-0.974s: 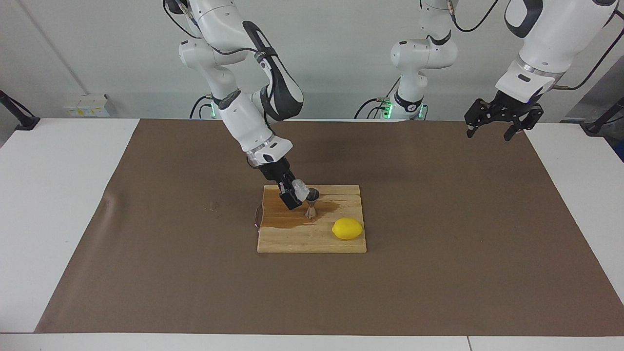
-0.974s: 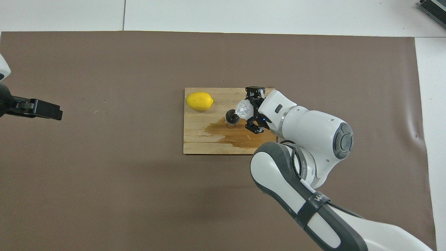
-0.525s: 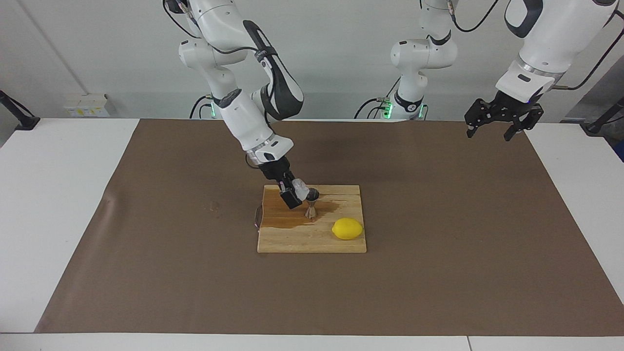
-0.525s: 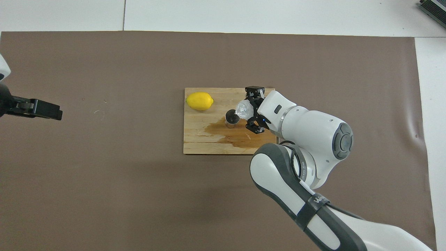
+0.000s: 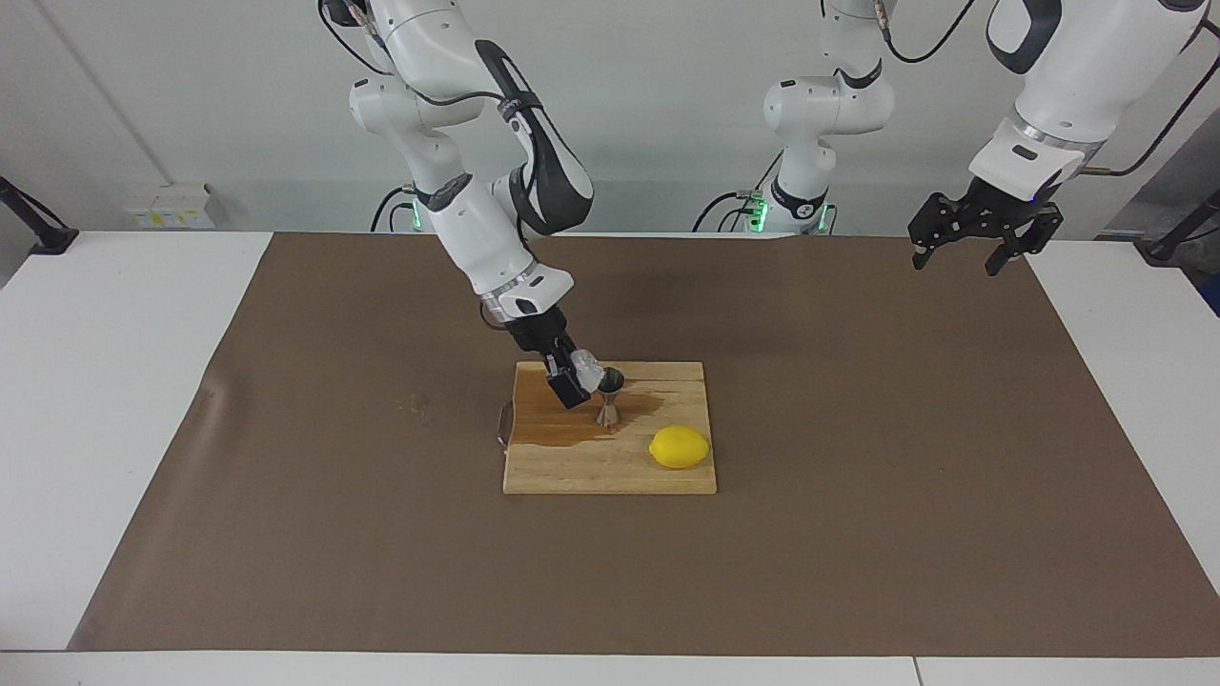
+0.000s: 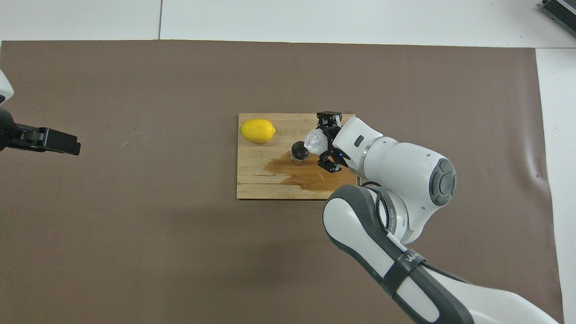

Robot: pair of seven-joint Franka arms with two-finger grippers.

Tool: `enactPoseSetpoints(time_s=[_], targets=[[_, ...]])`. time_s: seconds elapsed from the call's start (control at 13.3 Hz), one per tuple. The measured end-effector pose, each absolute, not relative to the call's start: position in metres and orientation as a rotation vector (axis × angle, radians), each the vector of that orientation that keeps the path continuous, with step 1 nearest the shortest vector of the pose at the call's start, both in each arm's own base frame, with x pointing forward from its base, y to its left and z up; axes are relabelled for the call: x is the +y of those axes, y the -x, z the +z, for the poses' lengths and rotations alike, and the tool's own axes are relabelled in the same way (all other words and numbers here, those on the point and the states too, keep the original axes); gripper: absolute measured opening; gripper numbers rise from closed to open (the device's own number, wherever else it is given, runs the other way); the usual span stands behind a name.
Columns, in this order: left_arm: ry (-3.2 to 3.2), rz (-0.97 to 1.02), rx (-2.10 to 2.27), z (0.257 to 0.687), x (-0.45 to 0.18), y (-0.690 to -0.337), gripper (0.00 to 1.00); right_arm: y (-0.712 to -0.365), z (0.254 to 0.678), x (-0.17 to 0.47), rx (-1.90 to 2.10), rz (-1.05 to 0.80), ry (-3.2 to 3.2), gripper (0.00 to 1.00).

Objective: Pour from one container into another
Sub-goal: 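Tilt the white cup over the metal cup with the right gripper, then carry the white cup back off the board with the right gripper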

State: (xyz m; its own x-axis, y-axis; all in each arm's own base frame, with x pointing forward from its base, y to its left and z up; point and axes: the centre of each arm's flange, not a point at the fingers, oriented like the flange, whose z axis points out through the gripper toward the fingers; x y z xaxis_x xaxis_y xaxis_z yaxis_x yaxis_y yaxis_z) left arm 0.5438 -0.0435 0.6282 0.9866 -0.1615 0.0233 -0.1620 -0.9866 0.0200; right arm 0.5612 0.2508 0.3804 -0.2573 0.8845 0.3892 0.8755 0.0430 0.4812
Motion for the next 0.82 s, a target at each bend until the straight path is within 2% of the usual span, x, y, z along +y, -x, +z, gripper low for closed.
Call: enactPoseSetpoints(time_s=[0.82], targets=[[-3.109,0.034,-0.253,0.628,-0.043,-0.544,1.00,-0.560,0.393,0.247,2.229,1.044,-1.920,0.22]])
